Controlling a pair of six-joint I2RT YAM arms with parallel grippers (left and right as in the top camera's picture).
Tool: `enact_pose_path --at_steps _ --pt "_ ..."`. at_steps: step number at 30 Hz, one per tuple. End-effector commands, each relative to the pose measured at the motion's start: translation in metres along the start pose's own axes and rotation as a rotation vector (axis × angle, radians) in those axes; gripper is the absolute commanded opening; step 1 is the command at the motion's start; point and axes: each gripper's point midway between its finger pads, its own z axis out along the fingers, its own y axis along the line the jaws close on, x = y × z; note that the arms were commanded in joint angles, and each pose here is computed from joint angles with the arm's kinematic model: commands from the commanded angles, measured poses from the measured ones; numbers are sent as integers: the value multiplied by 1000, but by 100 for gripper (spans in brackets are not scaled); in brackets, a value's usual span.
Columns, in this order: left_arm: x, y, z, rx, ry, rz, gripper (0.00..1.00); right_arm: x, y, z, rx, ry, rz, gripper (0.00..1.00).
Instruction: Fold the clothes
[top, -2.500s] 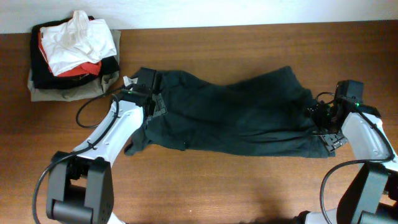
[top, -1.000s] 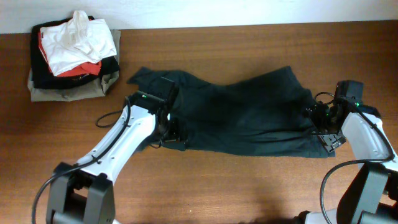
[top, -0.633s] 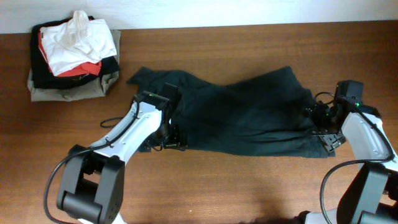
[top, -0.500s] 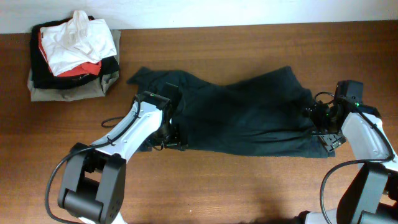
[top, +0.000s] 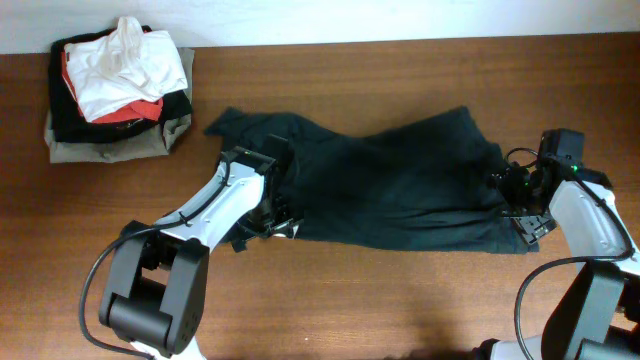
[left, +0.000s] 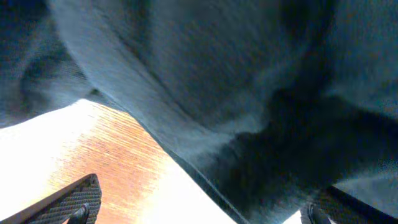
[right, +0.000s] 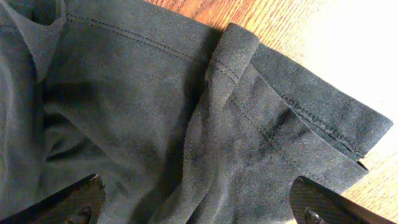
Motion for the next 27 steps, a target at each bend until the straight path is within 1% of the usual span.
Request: enact_pose_path --at_steps 1,4,14,15,17,19,21,22,24,26,27 --pt "-10 4 5 -27 -45 -156 99 -3 5 -1 -7 -10 -9 99" --pt "-10 5 8 -32 -42 -200 99 -4 6 -1 -9 -11 -9 99" --pt "-24 -11 18 20 -82 -204 98 -4 6 -1 -10 -13 -9 99" --pt "-25 -11 18 21 -88 -204 93 -4 6 -1 -11 -13 -9 99" --pt "-30 -7 17 3 -121 -205 74 -5 7 -1 -13 -15 -10 99" --pt "-33 -5 17 -10 -137 -170 61 -5 7 -1 -14 -18 -10 99" --pt "-33 -5 17 -15 -140 -146 57 -5 7 -1 -15 -17 -10 99" --pt "-35 -4 16 -21 -148 -146 56 -5 7 -1 -14 -18 -10 99" --pt "-39 0 15 -40 -175 -147 48 -5 7 -1 -15 -17 -10 99" --pt "-45 3 13 -59 -210 -148 36 -5 7 -1 -15 -18 -10 99" --pt "-47 2 11 -59 -219 -144 35 -5 7 -1 -15 -18 -10 99"
